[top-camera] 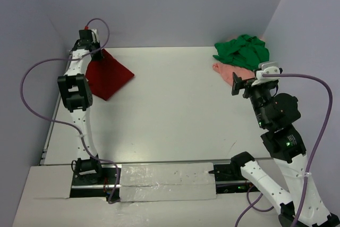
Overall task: Fold and stack the t-shirts
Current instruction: Neatly place the folded tshirt to the corner
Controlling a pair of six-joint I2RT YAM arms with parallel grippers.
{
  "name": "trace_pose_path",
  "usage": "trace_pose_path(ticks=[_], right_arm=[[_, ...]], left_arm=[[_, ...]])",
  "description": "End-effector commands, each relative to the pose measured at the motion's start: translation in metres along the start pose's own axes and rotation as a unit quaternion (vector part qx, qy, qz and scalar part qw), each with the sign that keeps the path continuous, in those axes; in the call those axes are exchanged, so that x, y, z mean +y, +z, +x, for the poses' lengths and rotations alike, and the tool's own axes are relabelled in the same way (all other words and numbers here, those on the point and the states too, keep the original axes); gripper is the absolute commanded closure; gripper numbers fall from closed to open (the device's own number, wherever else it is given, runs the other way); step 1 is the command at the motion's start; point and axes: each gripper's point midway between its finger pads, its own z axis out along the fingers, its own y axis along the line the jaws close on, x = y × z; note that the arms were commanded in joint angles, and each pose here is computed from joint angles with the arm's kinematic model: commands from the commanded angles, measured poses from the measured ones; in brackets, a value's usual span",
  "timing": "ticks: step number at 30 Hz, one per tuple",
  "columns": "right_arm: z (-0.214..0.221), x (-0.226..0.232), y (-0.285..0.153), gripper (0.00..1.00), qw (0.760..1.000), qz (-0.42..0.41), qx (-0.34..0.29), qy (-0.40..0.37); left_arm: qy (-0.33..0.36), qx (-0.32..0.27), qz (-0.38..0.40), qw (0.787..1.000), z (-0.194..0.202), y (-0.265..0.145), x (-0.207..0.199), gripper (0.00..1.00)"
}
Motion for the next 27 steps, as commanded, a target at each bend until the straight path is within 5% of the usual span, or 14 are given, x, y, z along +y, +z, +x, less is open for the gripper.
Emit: trace_pose_path(ticks=[1, 5, 11, 17, 27], right_arm=[[0.006, 0.0, 0.0, 0.08, 1.0, 0.002, 0.006, 0.005], [0.015, 0.006, 0.005, 0.08, 1.0, -0.005, 0.017, 0.005], [0.024, 0.013, 0.013, 0.08, 0.999, -0.016, 0.027, 0.009], [0.021, 0.014, 0.017, 0.08, 0.999, -0.017, 0.026, 0.012], [0.019, 0.009, 0.011, 0.08, 1.0, -0.01, 0.022, 0.01]], left_arm=[[-0.039, -0.069, 0.036, 0.996, -0.048, -0.052, 0.004, 0.96], [-0.02, -0.08, 0.113, 0.99, -0.036, -0.145, -0.033, 0.92], [0.005, -0.051, 0.177, 0.983, 0.019, -0.221, -0.062, 0.93], [0.013, 0.058, 0.178, 0.982, 0.094, -0.191, -0.064, 0.96], [0.009, 0.149, 0.148, 0.978, 0.148, -0.119, -0.054, 0.97]])
